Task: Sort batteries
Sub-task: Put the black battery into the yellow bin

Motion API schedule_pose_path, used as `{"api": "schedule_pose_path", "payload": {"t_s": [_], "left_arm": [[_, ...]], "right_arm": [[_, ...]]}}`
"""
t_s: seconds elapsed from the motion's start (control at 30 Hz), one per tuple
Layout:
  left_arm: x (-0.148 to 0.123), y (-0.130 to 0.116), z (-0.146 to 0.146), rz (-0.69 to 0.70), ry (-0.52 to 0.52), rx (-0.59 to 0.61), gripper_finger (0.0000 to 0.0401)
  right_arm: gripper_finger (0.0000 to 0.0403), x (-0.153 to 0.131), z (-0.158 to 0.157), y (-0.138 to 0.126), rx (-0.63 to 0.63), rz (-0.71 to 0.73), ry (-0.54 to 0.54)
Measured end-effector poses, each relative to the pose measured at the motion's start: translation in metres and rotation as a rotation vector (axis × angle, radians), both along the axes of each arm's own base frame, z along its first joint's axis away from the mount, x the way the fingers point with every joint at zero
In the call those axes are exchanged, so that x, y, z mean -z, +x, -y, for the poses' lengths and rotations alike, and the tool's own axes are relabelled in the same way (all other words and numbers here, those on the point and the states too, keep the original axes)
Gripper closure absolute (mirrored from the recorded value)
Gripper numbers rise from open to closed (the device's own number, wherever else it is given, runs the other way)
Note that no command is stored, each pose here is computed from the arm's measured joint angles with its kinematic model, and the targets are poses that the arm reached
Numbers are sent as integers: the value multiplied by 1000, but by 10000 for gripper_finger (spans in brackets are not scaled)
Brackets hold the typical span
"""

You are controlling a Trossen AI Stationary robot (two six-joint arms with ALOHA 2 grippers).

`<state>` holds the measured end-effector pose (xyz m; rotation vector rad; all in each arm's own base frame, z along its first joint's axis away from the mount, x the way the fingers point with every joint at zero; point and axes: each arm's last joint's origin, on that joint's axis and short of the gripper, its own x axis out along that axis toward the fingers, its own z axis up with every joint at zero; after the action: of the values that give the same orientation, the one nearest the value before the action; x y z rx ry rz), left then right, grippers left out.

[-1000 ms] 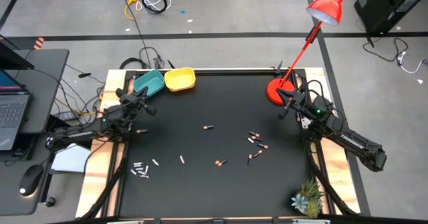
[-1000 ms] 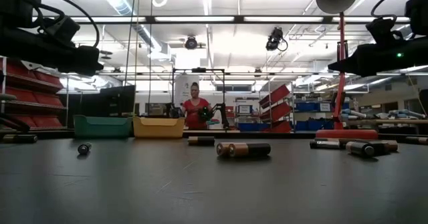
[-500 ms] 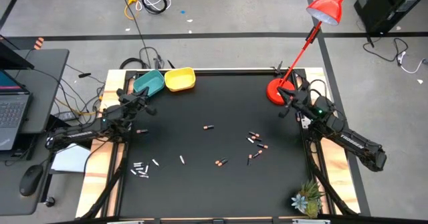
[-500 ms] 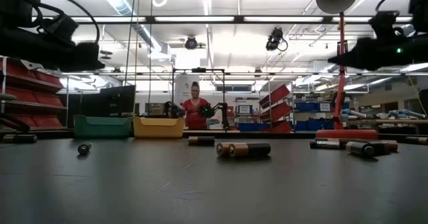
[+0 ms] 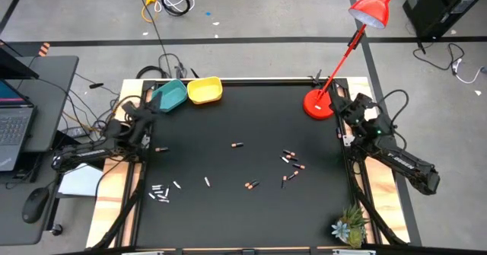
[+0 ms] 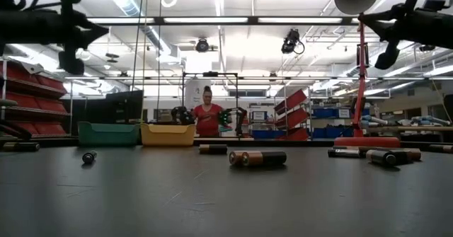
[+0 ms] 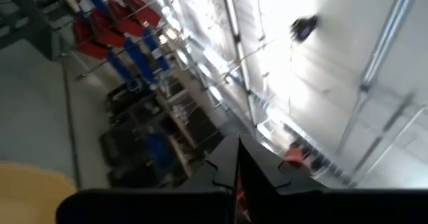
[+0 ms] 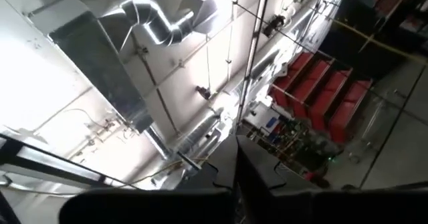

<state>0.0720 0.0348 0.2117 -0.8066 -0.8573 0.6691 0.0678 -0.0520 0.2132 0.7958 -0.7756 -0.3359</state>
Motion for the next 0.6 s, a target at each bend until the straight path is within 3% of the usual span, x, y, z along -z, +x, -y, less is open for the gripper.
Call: {"api": "schedule_pose_path", "payload": {"t_s": [0.3, 0.6], "left_arm": [[-1, -4, -2, 43, -62, -113, 378], [-1, -4, -1, 69, -60, -76, 378]], "right_arm": [[386, 1, 3, -2, 86, 79, 107], [396, 1, -2, 2, -143, 57, 94]]}}
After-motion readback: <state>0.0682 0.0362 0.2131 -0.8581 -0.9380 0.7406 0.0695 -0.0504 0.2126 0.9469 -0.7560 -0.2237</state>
